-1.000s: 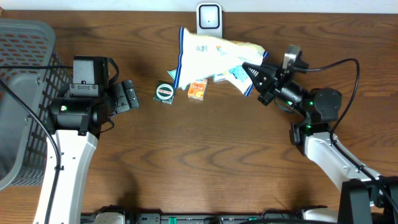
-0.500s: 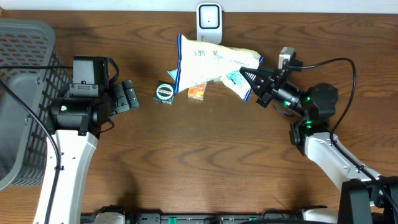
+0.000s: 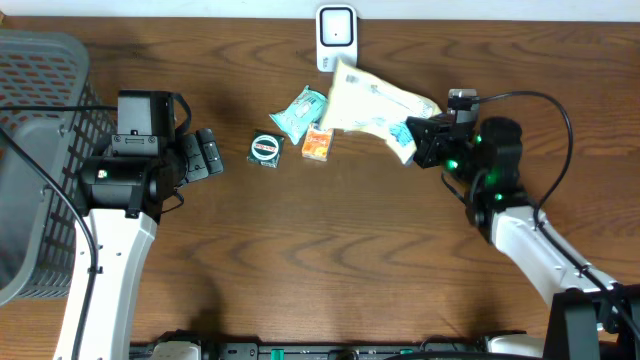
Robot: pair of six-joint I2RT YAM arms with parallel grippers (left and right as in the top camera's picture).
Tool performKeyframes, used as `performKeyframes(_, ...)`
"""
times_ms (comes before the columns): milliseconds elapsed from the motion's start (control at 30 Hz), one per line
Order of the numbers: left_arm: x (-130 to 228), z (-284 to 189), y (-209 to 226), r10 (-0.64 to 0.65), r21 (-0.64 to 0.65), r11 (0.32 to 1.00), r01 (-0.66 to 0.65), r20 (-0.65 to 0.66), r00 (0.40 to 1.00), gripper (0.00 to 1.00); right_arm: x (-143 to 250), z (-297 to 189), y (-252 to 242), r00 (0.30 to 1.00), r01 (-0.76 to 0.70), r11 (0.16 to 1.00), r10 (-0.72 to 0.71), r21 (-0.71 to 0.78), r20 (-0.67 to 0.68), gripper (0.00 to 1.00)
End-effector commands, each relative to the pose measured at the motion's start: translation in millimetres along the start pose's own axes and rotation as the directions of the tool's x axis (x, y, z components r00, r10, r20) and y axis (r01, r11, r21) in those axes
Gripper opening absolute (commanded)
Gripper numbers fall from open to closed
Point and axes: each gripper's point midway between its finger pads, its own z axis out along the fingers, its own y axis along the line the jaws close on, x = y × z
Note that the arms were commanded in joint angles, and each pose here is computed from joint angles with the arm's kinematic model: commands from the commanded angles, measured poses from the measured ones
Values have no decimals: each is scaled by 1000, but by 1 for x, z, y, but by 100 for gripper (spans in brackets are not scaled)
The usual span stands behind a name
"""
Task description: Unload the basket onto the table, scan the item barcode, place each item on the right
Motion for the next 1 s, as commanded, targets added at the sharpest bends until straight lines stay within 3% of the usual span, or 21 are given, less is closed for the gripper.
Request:
performKeyframes(0,-2,-2,3,2,-13,1000,-2,10,1000,98,-54,-12,-38,971,218,913,-239,345,18,1)
performKeyframes(67,-2,-2,3,2,-13,1000,-2,10,1000,98,-64,-24,-53,943,318,817,-324,481,-74,2)
performKeyframes(133,-2,-2,3,2,-13,1000,-2,9,1000,98,-83,-46,-68,886,442,637,-421,632,-194,1)
performKeyframes(267,-2,-2,3,2,-13,1000,-2,10,1000,98,-100,-71,-79,789,570,383,-500,727,-356,1)
performKeyframes(367,-2,-2,3,2,-13,1000,-2,10,1000,97,-97,-86,-94,751,611,216,-462,762,-472,1)
performKeyframes(567,-2,-2,3,2,-12,1000,-2,10,1000,98,-45,-61,-114,654,747,187,-382,638,-653,1)
performKeyframes(700,-2,-2,3,2,-13,1000,-2,10,1000,98,-20,-36,-101,580,806,159,-399,570,-710,4)
performKeyframes(733,-2,-2,3,2,-13,1000,-2,10,1000,98,-14,-28,-92,562,819,163,-419,550,-713,10)
performKeyframes(800,-2,-2,3,2,-13,1000,-2,10,1000,98,-8,-15,-69,554,822,180,-469,540,-688,32)
performKeyframes(867,-2,-2,3,2,-13,1000,-2,10,1000,98,-7,-4,-40,591,791,223,-522,570,-615,52)
performKeyframes(967,-2,-2,3,2,-13,1000,-2,10,1000,98,-10,10,2,647,738,308,-577,601,-499,70)
